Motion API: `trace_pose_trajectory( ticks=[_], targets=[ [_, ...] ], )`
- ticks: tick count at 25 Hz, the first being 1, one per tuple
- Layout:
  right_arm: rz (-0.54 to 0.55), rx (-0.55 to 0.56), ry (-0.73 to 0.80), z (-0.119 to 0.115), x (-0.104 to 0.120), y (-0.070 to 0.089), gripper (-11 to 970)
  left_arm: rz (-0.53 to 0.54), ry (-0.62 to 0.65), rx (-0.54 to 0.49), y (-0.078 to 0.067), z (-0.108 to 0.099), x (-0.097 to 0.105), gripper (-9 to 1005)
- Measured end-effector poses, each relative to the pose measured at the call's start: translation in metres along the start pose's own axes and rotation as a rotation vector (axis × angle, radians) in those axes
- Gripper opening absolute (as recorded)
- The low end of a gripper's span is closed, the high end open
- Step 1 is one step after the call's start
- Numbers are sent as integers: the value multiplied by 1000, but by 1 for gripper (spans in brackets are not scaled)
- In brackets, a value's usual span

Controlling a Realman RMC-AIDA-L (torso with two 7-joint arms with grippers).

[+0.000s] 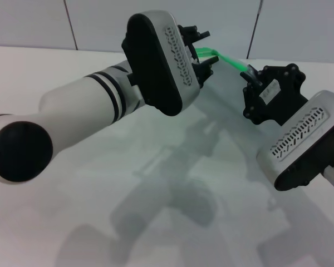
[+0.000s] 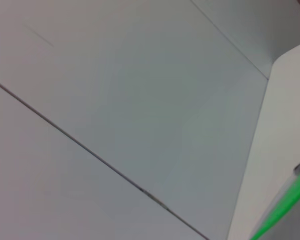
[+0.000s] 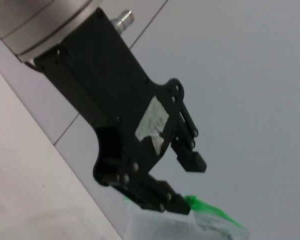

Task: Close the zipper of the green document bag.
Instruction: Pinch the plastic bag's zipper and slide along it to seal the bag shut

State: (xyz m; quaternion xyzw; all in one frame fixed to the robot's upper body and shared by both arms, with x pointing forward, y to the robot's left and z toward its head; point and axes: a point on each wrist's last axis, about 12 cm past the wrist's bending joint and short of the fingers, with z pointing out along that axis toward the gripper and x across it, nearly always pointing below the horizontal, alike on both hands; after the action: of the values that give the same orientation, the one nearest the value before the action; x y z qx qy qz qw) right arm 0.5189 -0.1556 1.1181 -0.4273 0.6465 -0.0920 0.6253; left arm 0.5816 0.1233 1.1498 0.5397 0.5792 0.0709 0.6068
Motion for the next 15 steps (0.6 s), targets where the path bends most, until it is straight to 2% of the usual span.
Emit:
trace_pose_trajectory(
  ticks=[6,15],
  targets=[
    [-15,2,-6,0,-2,0,81,14,-7,28,-5,4,-3,446],
    [-18,1,-12,-1,-4,0,85,30,-8,73,-14,6,-5,437]
  ],
)
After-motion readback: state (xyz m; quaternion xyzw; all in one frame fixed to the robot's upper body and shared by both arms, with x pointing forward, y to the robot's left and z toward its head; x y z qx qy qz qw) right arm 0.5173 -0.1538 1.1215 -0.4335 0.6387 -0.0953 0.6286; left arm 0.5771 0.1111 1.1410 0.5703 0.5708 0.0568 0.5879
